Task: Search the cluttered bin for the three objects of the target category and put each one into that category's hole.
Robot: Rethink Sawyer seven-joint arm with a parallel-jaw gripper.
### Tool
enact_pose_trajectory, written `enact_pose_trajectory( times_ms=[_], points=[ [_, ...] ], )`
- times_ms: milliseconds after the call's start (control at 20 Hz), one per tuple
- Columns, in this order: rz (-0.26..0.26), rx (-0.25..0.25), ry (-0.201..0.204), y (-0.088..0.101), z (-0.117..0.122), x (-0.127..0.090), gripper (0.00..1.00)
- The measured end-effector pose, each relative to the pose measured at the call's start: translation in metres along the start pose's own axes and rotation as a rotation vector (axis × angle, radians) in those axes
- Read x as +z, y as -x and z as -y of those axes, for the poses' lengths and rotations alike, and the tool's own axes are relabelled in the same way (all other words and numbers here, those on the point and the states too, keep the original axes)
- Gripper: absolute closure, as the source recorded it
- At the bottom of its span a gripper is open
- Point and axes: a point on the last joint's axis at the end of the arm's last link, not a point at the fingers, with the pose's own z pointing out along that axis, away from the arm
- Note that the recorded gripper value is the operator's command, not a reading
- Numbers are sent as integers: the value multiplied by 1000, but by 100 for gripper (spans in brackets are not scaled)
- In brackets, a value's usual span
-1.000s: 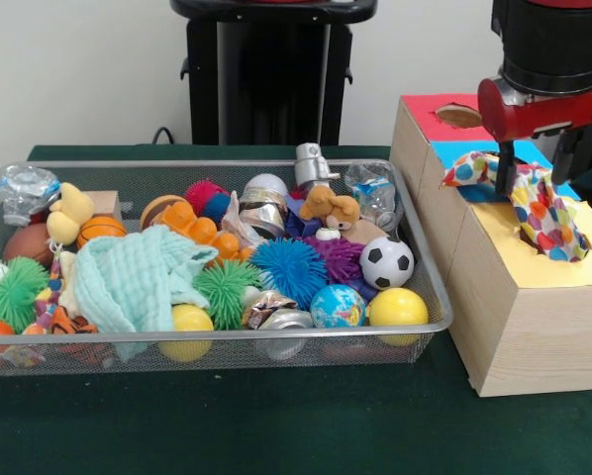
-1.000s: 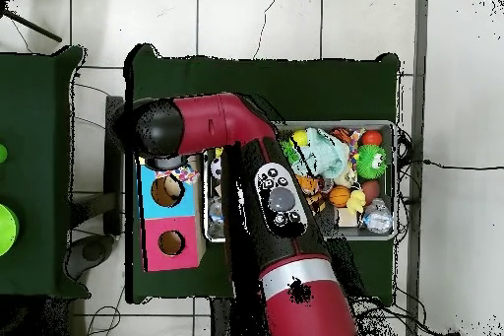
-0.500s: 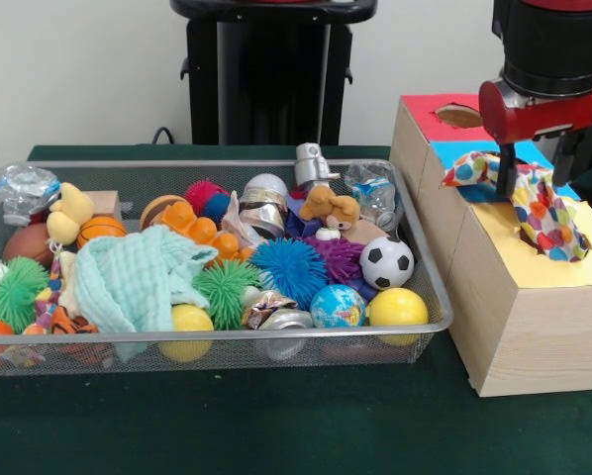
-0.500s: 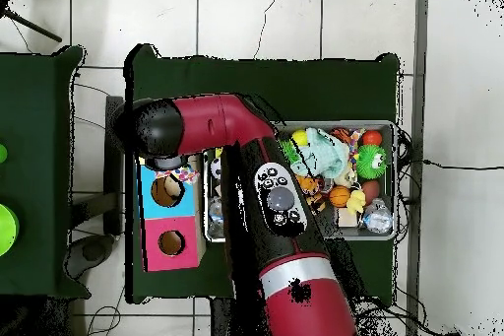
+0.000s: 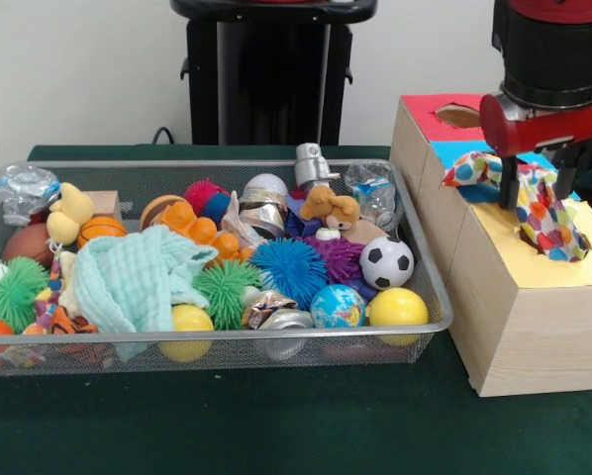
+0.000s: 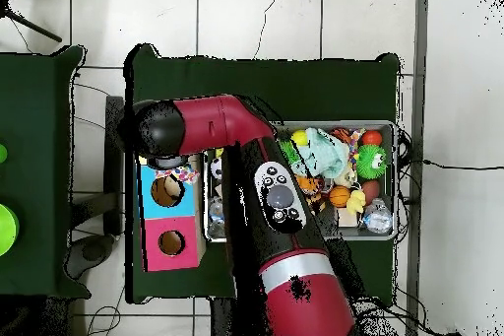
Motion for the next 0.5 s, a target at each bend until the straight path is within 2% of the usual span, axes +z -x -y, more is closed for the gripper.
enact_pose_trajectory(
  times_ms=[400,500],
  points=[
    [16,2,13,-1,-1,30,0],
    [22,1,12,1,-1,29,0]
  ],
)
